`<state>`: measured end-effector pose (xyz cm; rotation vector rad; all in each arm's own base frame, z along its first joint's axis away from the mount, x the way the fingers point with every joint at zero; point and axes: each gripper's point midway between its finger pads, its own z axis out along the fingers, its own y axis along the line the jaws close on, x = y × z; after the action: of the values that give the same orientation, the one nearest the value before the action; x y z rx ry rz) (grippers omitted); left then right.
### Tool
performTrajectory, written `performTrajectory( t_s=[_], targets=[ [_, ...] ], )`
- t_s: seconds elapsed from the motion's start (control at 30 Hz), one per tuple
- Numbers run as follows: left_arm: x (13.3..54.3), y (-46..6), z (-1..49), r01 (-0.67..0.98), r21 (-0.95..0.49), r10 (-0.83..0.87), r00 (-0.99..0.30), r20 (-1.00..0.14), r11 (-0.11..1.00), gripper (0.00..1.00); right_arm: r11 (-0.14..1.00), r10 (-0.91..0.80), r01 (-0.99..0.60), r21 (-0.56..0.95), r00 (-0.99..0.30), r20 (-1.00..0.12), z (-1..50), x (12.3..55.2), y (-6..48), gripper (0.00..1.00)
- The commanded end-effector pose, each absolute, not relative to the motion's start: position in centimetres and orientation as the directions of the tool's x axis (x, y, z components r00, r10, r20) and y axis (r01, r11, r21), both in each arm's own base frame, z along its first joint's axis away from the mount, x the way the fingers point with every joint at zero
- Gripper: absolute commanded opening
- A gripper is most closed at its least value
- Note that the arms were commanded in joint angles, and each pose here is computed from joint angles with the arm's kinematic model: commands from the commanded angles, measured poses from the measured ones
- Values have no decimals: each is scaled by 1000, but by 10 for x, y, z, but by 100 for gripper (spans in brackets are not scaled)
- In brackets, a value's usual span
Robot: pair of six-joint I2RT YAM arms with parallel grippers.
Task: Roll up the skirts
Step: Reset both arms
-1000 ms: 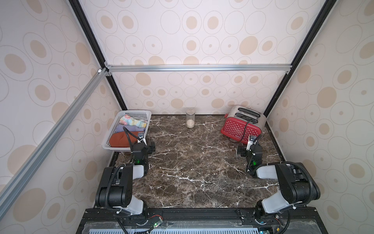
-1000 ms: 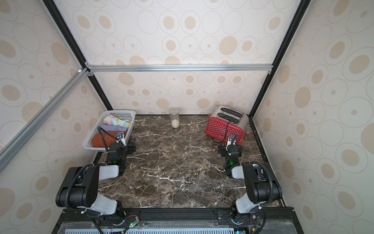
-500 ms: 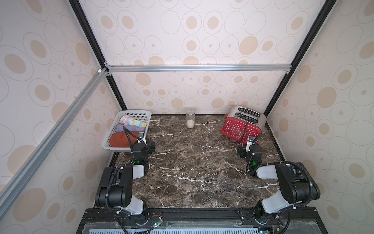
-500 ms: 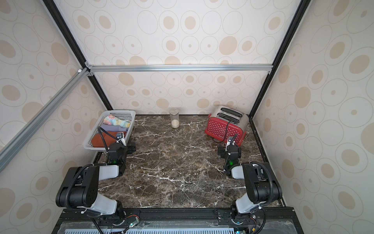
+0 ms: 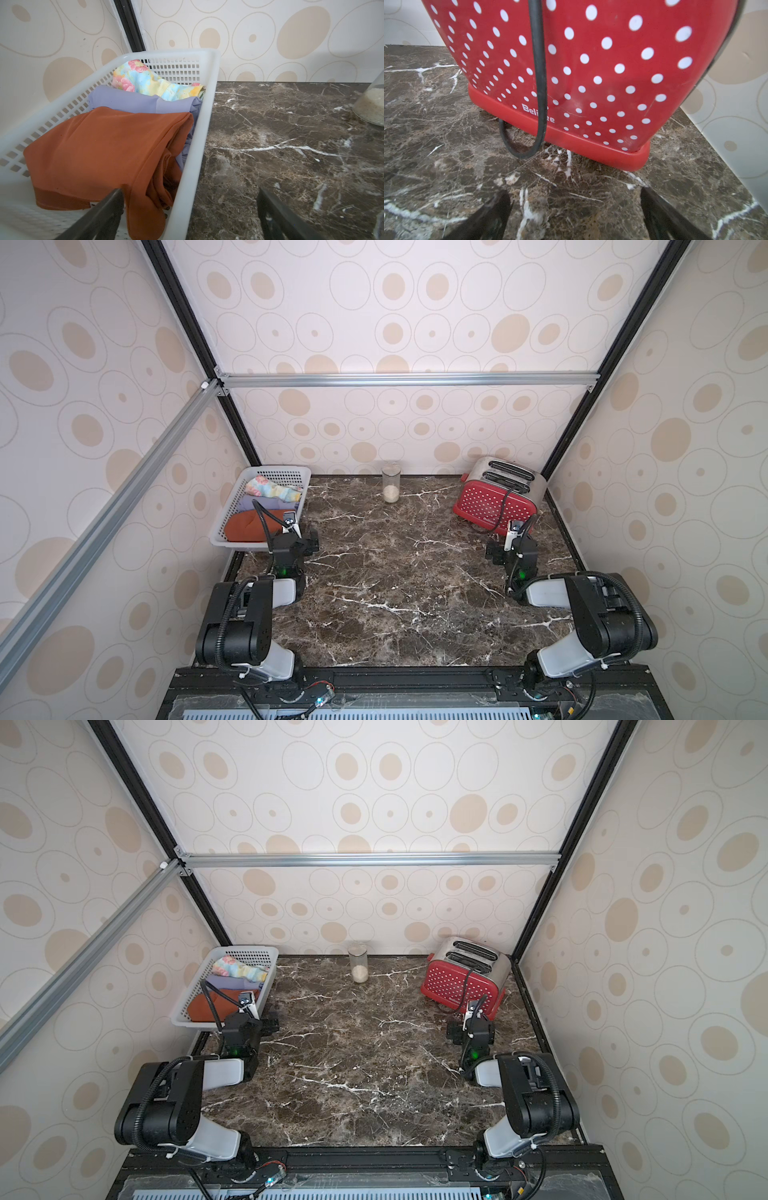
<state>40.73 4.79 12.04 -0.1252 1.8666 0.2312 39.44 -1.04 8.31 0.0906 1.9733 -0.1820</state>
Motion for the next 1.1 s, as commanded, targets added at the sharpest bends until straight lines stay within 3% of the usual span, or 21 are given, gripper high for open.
performTrajectory(
  t_s=[0.0,0.27,0.37,0.5,0.67,1.07],
  targets=[
    [401,43,97,-173,101,29,-375,-926,980,99,985,-18,151,-83,-389,-921,87,394,-11,100],
    [401,43,97,-174,101,29,-374,-927,980,99,984,-17,159,-85,-384,-923,87,392,-13,100],
    [401,43,97,-172,100,29,-374,-927,980,99,970,29,242,-31,-239,-970,99,365,-26,100],
    [401,43,97,-173,101,29,-374,-927,980,99,983,10,184,-23,-176,-984,104,357,-18,100],
    [401,43,98,-173,100,29,-373,-928,980,99,971,5,223,-89,-388,-922,88,392,-21,100],
    [400,41,96,-132,64,12,-362,-932,989,99,970,-4,225,-94,-370,-929,89,391,-22,100]
  ],
)
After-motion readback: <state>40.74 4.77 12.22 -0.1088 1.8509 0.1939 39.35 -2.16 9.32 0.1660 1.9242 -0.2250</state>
